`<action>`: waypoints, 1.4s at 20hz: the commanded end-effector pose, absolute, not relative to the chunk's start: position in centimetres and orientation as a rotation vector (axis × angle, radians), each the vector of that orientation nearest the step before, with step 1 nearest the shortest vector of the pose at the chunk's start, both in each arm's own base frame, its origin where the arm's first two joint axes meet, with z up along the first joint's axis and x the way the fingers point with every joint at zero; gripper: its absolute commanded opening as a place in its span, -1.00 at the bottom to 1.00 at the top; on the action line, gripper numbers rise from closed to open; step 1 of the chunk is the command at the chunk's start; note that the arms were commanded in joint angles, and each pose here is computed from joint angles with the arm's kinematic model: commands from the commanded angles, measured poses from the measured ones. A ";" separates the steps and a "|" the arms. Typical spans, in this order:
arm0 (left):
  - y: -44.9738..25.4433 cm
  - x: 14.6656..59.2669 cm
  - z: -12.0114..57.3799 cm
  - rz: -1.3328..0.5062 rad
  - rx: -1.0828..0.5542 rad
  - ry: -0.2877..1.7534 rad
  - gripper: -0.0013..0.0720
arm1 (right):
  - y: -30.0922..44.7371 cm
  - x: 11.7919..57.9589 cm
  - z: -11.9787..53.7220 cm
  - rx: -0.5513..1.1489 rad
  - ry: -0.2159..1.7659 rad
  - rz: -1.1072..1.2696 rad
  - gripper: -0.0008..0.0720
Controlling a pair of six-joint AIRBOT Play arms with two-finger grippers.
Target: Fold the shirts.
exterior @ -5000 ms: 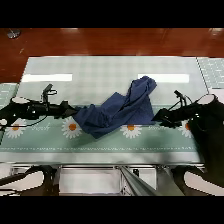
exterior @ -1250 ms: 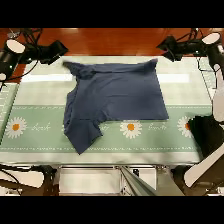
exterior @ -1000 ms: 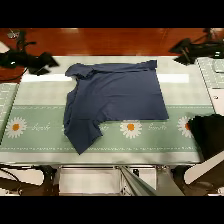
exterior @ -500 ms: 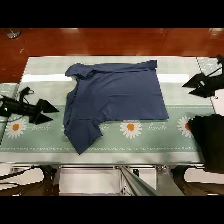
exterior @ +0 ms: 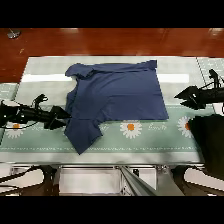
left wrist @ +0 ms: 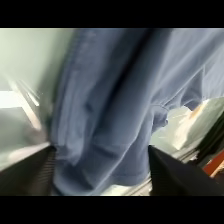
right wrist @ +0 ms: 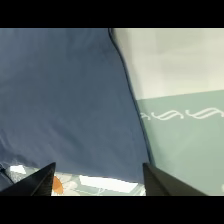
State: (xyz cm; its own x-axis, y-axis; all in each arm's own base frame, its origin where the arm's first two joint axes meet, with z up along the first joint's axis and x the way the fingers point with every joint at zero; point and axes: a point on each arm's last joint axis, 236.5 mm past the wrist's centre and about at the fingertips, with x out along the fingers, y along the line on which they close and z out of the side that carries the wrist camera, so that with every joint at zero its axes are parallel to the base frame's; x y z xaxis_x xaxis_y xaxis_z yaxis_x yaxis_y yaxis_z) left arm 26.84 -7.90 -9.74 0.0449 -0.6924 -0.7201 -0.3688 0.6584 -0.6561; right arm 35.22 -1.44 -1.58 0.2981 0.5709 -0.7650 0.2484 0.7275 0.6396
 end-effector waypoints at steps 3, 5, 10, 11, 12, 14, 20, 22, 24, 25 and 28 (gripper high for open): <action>-8.2 27.4 -10.7 -0.290 -0.851 1.548 -0.77 | -0.9 35.2 -1.3 0.805 1.272 0.262 0.74; -7.9 27.7 -10.6 -0.287 -0.857 1.538 -0.91 | -0.8 35.2 -1.3 0.806 1.276 0.265 0.74; -7.7 28.3 -10.0 -0.301 -0.840 1.517 -0.90 | -2.0 33.5 -2.8 0.753 1.359 0.203 0.74; -7.7 28.4 -10.0 -0.303 -0.836 1.513 -0.90 | -2.7 32.4 -3.8 0.744 1.412 0.144 0.74; -7.7 28.4 -10.0 -0.306 -0.833 1.512 -0.90 | -3.2 31.1 -4.9 0.744 1.464 0.091 0.74; -7.8 28.4 -10.0 -0.310 -0.828 1.512 -0.90 | -2.7 29.5 -6.5 0.767 1.515 0.069 0.74; -8.1 28.5 -9.9 -0.315 -0.833 1.508 -0.90 | -0.1 29.8 -9.0 0.864 1.555 0.093 0.74; -8.1 28.6 -9.8 -0.315 -0.837 1.505 -0.90 | 1.6 30.0 -10.0 0.820 1.585 0.129 0.73; -8.1 28.6 -9.8 -0.316 -0.838 1.505 -0.90 | 3.5 31.1 -10.5 0.822 1.572 0.157 0.74; -8.1 28.6 -9.8 -0.316 -0.839 1.504 -0.90 | 4.4 31.6 -10.6 0.830 1.565 0.170 0.74; -8.1 28.7 -9.8 -0.313 -0.839 1.500 -0.90 | 6.4 33.0 -10.6 0.796 1.557 0.212 0.26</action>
State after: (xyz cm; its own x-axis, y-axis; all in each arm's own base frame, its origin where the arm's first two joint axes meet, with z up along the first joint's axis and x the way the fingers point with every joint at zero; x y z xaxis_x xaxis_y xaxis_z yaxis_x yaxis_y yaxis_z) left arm 28.55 -8.10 -9.85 0.0897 -0.6620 -0.7441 -0.3082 0.6920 -0.6528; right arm 31.63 4.62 -10.19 0.0459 0.5932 -0.8037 0.3910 0.7297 0.5610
